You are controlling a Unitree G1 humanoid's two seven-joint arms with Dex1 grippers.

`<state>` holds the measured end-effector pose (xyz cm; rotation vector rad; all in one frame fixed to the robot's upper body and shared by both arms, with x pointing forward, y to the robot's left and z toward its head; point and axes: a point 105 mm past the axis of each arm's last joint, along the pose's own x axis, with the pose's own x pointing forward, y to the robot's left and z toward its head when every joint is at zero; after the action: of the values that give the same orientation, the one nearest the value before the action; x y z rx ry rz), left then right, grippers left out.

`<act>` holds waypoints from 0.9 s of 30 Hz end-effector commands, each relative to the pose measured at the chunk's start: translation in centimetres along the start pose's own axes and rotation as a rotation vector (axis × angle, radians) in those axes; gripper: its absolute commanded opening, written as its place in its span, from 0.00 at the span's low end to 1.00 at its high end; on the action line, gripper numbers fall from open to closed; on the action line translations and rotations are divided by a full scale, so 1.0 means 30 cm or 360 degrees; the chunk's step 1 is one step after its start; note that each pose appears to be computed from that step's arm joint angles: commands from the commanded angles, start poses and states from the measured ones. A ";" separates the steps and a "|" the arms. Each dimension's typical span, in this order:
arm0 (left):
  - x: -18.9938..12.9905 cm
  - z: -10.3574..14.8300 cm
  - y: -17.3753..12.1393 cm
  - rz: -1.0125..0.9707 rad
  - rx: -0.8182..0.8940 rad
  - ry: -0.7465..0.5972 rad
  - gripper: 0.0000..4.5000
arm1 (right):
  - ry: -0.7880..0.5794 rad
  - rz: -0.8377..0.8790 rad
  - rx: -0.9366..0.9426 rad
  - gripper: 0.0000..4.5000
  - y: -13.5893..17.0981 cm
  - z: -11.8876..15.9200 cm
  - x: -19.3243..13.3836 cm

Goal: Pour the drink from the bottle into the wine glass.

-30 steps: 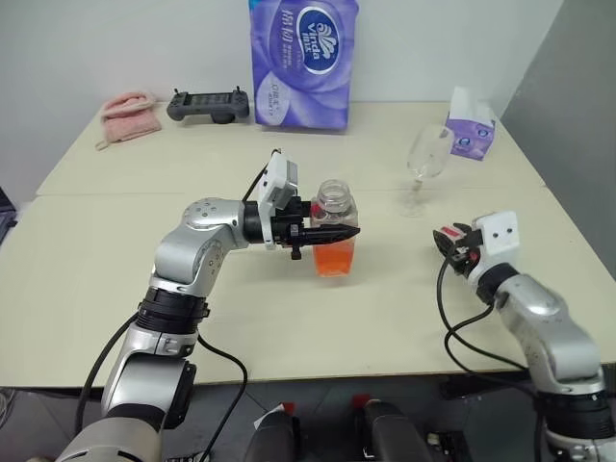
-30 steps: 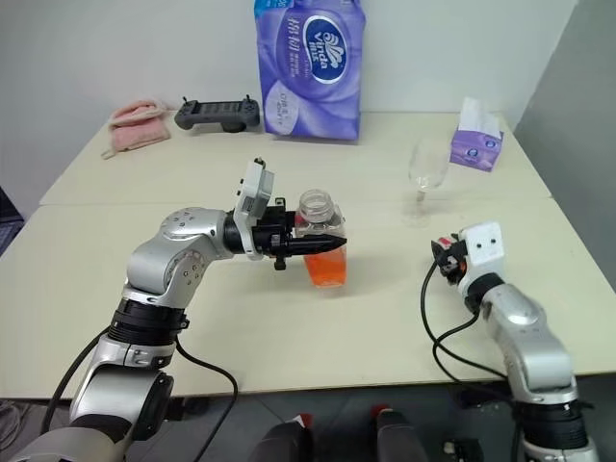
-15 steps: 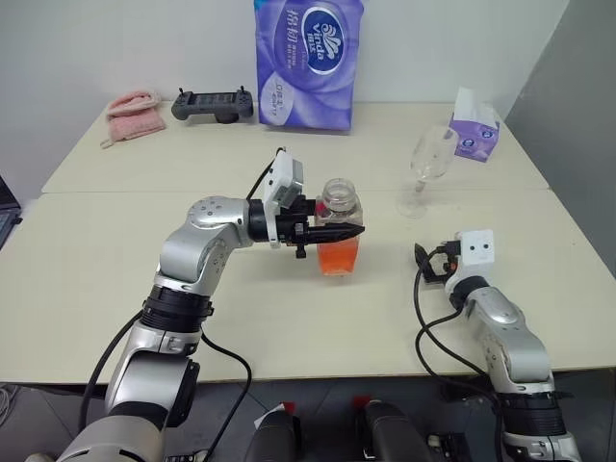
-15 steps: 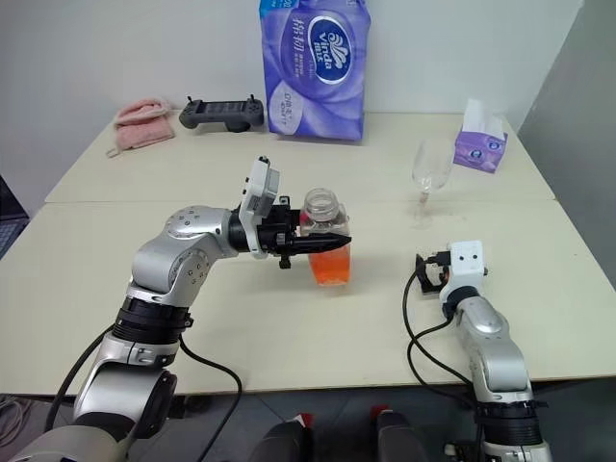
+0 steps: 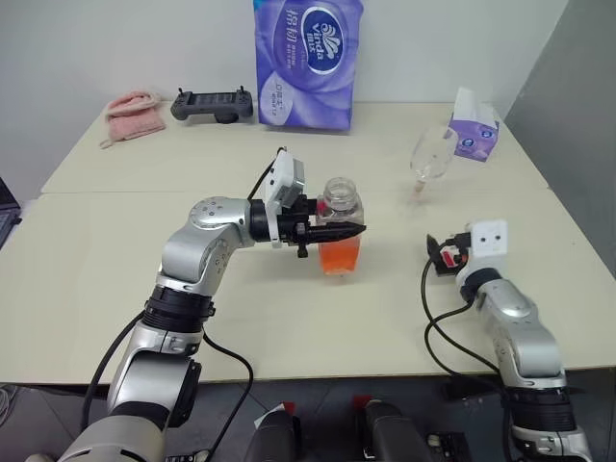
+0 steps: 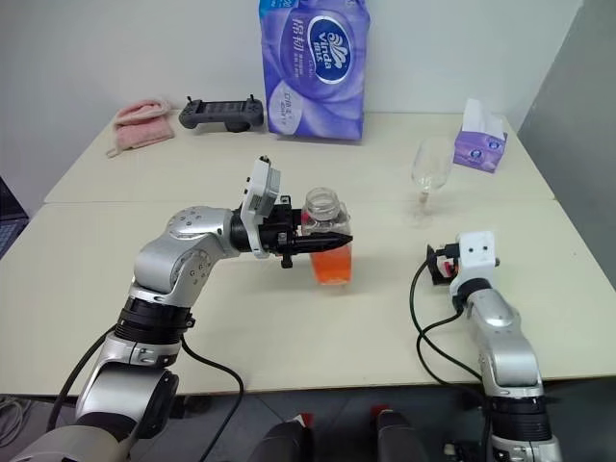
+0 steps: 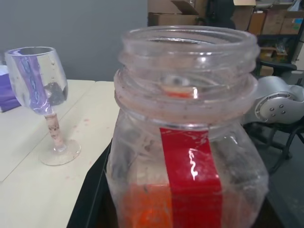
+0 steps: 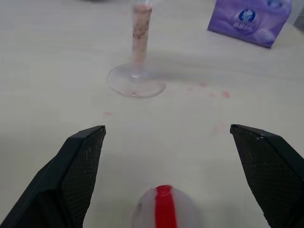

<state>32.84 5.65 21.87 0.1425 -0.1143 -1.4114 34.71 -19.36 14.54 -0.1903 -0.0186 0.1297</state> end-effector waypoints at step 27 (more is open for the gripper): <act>-0.490 0.000 0.498 0.2049 0.0248 -0.0042 0.39 | -0.0518 0.1534 0.0029 0.99 0.325 0.577 -0.139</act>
<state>45.41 21.58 22.08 0.1433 -0.1836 -0.1436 29.35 -7.23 28.67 -0.1248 -0.1900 1.1141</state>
